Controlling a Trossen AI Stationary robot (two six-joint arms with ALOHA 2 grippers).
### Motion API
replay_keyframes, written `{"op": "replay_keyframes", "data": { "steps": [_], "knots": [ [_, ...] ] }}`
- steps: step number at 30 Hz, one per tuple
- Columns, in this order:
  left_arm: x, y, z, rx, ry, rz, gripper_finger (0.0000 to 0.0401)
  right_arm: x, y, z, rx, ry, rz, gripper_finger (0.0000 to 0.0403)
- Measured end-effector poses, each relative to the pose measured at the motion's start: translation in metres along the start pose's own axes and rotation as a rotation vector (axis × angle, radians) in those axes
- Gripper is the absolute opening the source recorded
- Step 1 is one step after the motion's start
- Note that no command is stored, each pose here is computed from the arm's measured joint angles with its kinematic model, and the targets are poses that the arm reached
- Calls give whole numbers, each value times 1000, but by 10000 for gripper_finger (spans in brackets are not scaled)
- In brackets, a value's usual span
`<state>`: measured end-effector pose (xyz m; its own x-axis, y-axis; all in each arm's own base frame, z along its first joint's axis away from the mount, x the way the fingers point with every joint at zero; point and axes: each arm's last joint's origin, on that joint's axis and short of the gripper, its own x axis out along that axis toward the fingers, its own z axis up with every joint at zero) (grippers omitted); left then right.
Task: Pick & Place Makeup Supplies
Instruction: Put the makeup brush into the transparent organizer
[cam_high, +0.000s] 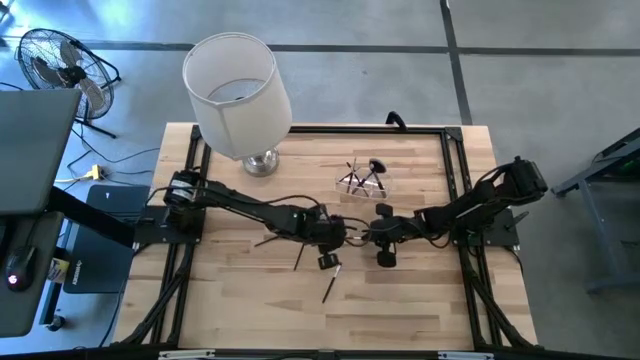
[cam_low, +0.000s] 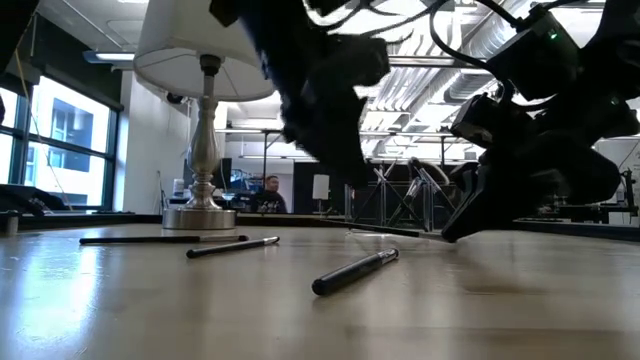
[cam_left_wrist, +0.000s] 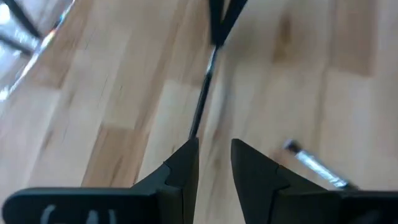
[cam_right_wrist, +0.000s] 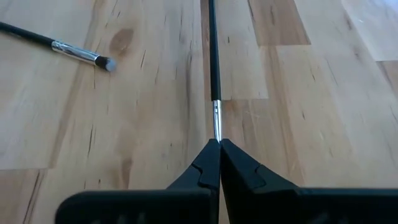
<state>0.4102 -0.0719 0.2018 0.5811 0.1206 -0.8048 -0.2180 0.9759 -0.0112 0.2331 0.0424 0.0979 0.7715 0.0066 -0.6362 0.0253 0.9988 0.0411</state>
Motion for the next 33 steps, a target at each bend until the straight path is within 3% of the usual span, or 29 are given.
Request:
{"op": "replay_keyframes", "data": {
  "steps": [9,12,15,30,33],
  "knots": [
    [14,-4,13,14,-15,-58,93,0,2,2,-20,-12,52,0],
    [19,-2,4,29,56,-45,93,0,3,3,-24,-18,69,0],
    [24,-5,8,30,28,-75,93,0,3,4,-23,-34,85,0],
    [48,-5,-11,61,144,-40,93,-1,10,3,-41,-27,108,0],
    [50,-7,-9,56,136,-79,93,-2,12,2,-46,-28,114,0]
  ]
}}
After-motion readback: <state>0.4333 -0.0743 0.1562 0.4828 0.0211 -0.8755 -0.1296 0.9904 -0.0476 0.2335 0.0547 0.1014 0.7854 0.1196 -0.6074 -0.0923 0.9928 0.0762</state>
